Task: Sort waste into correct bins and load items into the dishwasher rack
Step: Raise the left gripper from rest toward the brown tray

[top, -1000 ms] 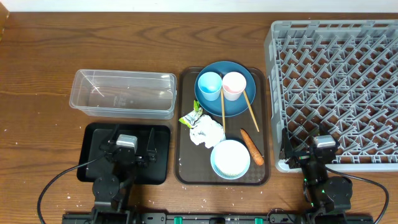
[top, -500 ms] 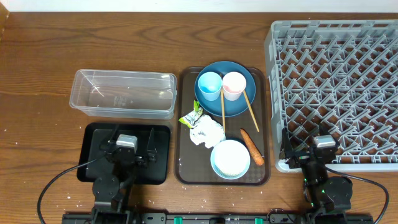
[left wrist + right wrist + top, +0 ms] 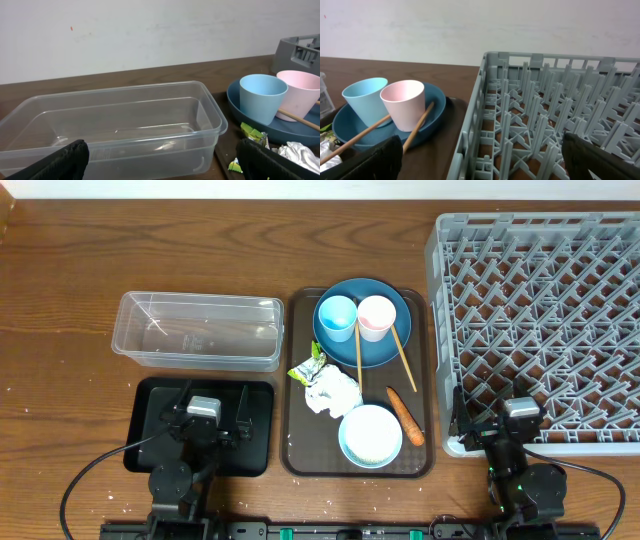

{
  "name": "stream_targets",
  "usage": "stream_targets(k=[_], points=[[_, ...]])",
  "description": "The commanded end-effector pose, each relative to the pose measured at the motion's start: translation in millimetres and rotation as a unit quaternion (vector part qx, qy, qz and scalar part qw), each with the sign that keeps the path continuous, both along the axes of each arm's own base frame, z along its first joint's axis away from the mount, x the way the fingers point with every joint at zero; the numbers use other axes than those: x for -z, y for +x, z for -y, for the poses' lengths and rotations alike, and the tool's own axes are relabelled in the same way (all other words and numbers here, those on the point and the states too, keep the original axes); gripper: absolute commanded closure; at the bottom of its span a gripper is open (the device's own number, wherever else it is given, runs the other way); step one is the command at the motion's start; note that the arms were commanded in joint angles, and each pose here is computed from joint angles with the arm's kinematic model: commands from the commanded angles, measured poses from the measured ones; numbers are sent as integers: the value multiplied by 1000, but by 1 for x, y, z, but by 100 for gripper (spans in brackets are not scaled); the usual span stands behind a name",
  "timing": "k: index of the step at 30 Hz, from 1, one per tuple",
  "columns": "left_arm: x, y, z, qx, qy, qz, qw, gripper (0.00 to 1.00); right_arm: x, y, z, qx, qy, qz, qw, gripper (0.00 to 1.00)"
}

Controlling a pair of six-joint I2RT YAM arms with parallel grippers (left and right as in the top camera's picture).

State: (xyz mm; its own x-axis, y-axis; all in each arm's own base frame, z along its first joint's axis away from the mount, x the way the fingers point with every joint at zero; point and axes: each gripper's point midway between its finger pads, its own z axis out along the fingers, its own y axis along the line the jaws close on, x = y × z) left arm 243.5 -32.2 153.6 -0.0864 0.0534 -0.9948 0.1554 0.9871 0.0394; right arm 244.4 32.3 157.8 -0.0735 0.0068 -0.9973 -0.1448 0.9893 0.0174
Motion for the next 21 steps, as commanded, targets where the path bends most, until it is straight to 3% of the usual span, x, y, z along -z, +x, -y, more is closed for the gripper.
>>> stream_targets(k=[1,13,21], points=[[13,-2,3,10,10,-21,1000,4,1,0,2,3,-4,0,1000,1],[1,-1,7,22,6,2,1000,4,1,0,2,3,-4,0,1000,1],[-21,-32,79,247,-32,37,968,4,1,0,2,3,-4,0,1000,1]])
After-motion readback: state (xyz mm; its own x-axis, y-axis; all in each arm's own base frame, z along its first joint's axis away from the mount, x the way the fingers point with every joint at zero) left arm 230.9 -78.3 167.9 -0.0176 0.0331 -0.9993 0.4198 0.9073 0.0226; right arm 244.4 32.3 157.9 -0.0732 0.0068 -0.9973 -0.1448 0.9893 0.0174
